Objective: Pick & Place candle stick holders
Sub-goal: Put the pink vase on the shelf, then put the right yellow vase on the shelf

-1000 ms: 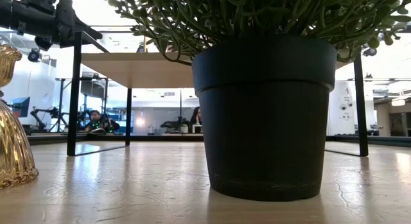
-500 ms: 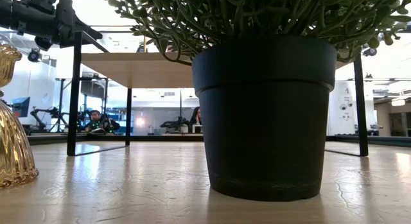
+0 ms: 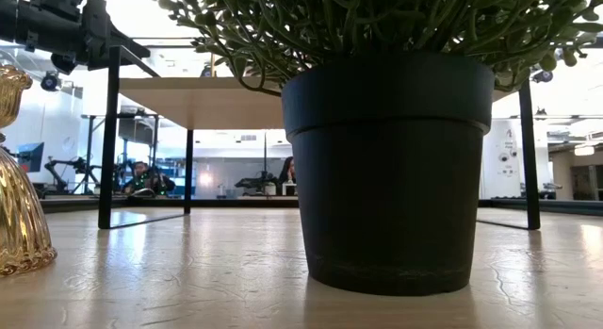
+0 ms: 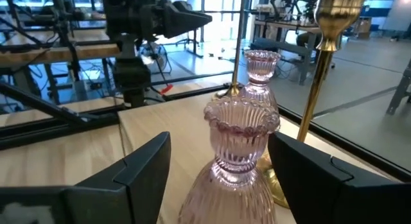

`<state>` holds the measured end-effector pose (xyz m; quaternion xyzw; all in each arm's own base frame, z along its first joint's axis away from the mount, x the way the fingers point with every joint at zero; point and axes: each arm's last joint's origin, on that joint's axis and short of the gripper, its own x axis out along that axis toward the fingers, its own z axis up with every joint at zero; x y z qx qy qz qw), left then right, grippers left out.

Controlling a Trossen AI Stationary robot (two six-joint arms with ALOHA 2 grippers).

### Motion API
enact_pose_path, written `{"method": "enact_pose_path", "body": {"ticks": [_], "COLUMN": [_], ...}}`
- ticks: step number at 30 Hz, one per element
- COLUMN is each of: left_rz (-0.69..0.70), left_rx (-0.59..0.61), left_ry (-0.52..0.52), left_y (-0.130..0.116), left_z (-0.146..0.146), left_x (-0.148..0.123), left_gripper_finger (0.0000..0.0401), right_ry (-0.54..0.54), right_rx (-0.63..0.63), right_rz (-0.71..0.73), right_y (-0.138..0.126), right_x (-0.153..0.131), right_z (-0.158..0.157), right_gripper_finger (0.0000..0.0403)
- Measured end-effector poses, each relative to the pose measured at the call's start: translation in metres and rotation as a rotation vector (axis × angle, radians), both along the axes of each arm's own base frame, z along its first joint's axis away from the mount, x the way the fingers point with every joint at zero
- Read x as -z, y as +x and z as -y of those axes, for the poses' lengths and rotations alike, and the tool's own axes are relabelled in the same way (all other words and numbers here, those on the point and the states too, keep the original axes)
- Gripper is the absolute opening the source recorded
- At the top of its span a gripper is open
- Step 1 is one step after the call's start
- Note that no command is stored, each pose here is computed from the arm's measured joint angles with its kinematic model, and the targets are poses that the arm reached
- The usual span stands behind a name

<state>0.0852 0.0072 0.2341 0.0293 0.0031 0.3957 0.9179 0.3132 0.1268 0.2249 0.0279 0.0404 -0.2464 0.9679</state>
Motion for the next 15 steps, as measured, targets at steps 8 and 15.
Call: {"method": "enact_pose_path", "body": {"ticks": [8, 15], "left_rz": [-0.007, -0.014], "left_rx": [-0.001, -0.001], "left_ry": [0.007, 0.014], "left_y": [0.0, 0.0], "left_z": [0.0, 0.0], "left_x": [0.0, 0.0], "left_gripper_finger": [0.0192, 0.0193], "right_ry": [-0.01, 0.0], "right_rx": [-0.041, -0.065], "right_rz": [-0.044, -0.128], "right_y": [-0.016, -0.045], "right_x": [-0.012, -0.023], "right_z": [-0.008, -0.016], "right_gripper_finger": [0.0251, 0.0252]}}
